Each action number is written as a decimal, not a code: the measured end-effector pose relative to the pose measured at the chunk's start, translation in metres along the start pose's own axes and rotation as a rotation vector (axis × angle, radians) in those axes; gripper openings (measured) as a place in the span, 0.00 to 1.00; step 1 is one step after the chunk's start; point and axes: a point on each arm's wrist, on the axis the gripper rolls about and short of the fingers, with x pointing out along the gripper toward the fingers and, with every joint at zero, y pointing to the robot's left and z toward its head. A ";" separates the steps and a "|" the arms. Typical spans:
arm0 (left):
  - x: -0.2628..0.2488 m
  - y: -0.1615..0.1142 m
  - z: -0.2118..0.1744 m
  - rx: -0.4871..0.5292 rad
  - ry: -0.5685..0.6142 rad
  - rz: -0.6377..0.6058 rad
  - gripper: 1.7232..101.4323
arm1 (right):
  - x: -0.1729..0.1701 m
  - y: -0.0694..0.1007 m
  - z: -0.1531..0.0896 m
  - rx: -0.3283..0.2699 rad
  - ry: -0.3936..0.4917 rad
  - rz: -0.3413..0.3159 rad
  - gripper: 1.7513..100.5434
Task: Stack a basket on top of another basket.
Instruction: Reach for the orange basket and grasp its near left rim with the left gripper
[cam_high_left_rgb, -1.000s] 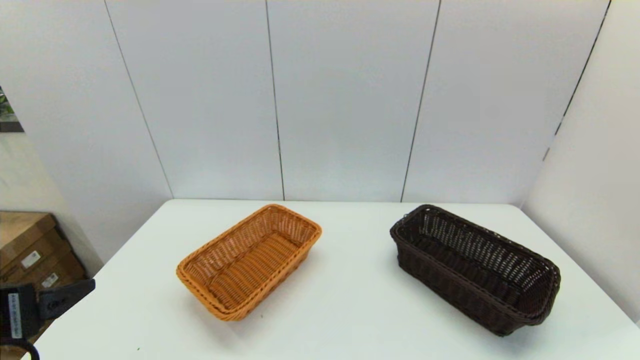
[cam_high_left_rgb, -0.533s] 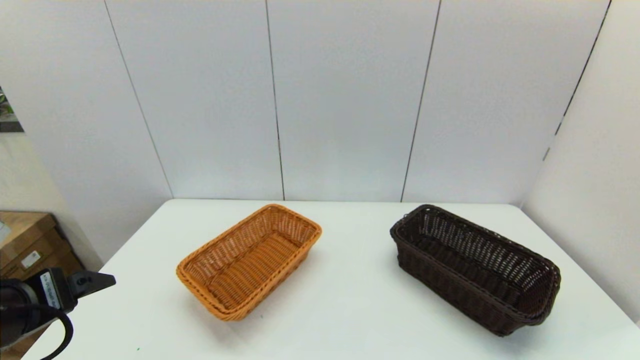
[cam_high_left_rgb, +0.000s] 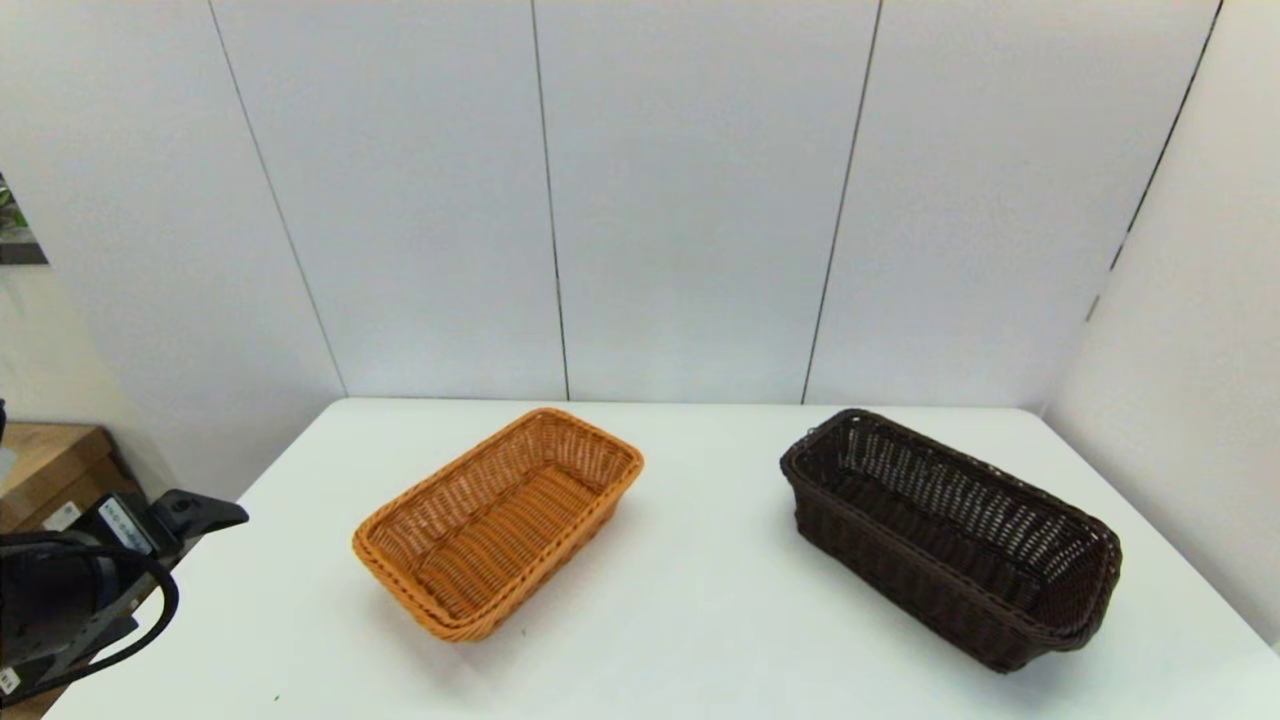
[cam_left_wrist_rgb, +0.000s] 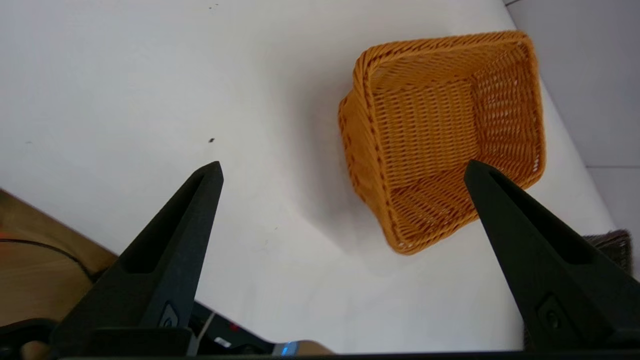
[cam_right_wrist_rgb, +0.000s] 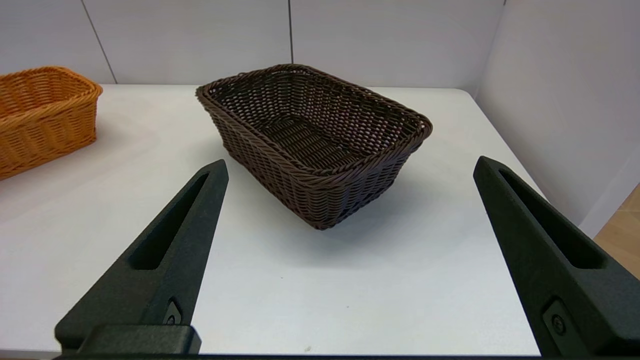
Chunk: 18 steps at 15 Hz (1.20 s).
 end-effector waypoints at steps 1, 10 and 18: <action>0.004 -0.002 0.001 -0.017 0.002 0.001 0.96 | 0.000 0.000 0.000 0.000 0.000 0.000 0.97; 0.061 -0.010 0.000 -0.075 0.143 0.093 0.96 | 0.000 0.000 0.000 0.000 0.000 0.000 0.97; 0.104 -0.027 -0.016 -0.129 0.288 0.121 0.96 | 0.000 0.000 0.000 0.000 0.000 0.000 0.97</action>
